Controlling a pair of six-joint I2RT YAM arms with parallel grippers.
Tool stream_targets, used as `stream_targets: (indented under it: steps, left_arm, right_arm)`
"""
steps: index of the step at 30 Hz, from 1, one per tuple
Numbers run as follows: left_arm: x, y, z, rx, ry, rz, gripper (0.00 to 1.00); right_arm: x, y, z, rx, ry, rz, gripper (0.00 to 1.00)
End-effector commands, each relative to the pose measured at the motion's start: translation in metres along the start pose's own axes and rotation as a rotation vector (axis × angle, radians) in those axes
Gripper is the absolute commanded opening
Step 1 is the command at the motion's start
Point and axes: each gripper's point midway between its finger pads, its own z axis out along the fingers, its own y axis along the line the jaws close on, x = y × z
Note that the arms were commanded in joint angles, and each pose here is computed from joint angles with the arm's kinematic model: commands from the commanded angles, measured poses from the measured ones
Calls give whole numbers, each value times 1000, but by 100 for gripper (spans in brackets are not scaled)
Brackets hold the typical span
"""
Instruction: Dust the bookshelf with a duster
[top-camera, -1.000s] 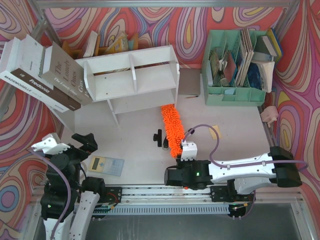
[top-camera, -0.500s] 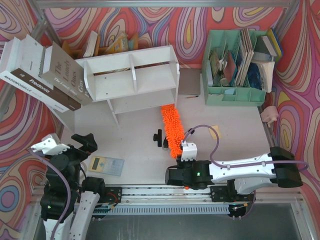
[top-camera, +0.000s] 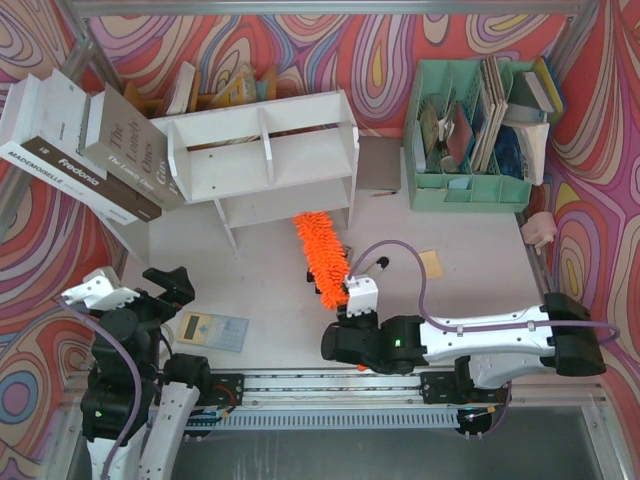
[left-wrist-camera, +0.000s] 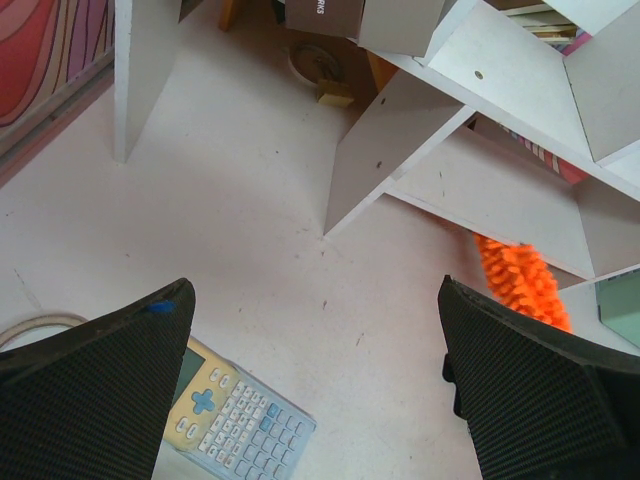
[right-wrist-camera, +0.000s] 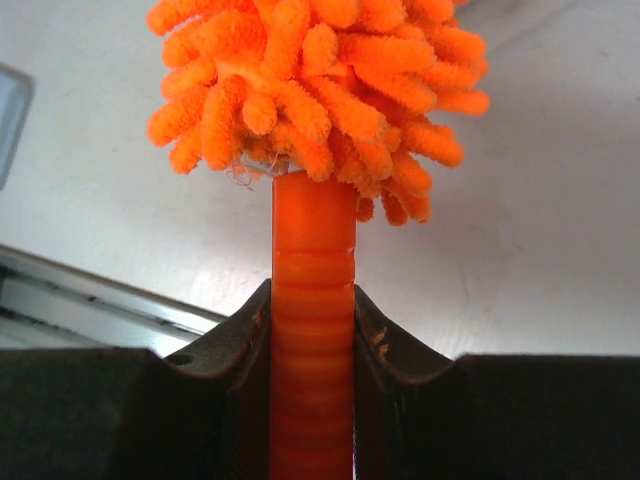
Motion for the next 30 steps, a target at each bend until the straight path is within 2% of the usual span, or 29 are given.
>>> stream_targets:
  steps: [1, 12, 23, 30]
  left_arm:
    - [0, 0, 0, 4, -13, -10, 99]
    - [0, 0, 1, 4, -10, -9, 99]
    - [0, 0, 1, 6, -12, -9, 98]
    - [0, 0, 0, 5, -12, -8, 99]
  right_arm:
    - [-33, 52, 1, -170, -126, -62, 0]
    - [-7, 118, 20, -330, -36, -235, 0]
    - [37, 94, 43, -210, 107, -302, 0]
    - [13, 113, 30, -266, 37, -312, 0]
